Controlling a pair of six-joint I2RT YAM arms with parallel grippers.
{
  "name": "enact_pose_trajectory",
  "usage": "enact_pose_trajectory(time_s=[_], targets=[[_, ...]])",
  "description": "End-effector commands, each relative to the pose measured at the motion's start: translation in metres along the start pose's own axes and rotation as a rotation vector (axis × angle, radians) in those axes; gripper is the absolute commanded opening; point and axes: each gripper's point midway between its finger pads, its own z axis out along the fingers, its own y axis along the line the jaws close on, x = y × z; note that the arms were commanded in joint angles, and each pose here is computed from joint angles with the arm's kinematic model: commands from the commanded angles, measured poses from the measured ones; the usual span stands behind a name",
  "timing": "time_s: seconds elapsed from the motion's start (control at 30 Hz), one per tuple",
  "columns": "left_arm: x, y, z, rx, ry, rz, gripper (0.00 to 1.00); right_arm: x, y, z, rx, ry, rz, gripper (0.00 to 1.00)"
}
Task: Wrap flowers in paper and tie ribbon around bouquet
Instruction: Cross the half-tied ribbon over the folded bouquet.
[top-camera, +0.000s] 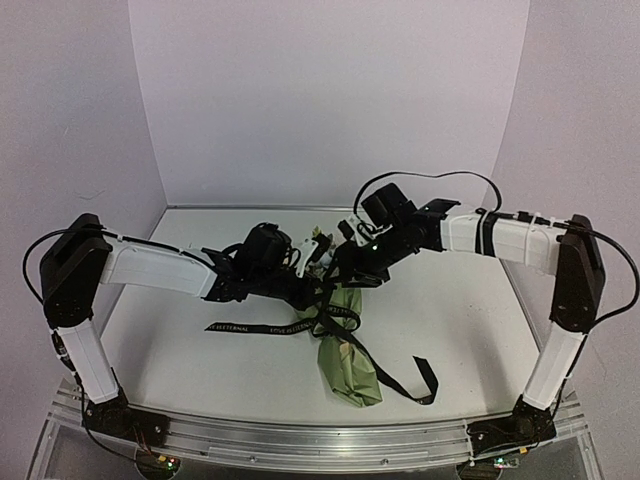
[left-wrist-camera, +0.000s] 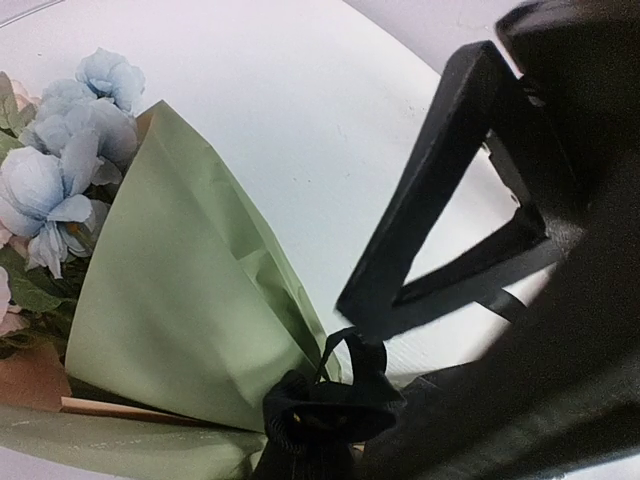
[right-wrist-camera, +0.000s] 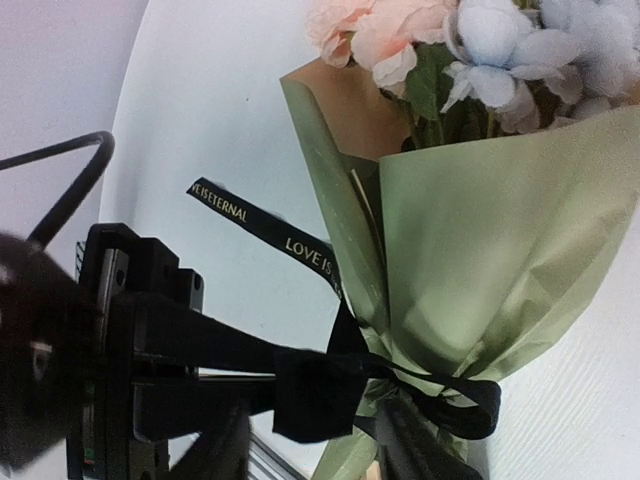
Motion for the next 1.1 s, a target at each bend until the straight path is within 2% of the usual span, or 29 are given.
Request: enact_pose_trajectory(time_s=[0.0,0.17,0.33,0.67,1.07], targets=[[-0.025,0.002,-0.008,-0.015,-0.1,-0.012,0.0,-0.003,0.002,-0.041,0.034,-0.162,-0.108,0.63],[-0.029,0.001,-0.011,-0.006,-0.108,-0.026,0.0,0.009,-0.013,-0.043,0.018,-0.259,-0.159,0.7],[-0.035,-0.004,-0.014,0.023,-0.117,-0.026,0.0,0.039,-0.024,-0.021,0.019,-0.197,-0.263,0.72],[-0.043,-0.009,-0.018,0.043,-0.126,-0.027,0.0,0.055,-0.019,0.025,0.033,-0.077,-0.392,0.61],[-0.049,-0.006,-0.021,0.036,-0.129,-0.027,0.0,0.063,-0.028,0.053,0.06,-0.019,-0.388,0.53]])
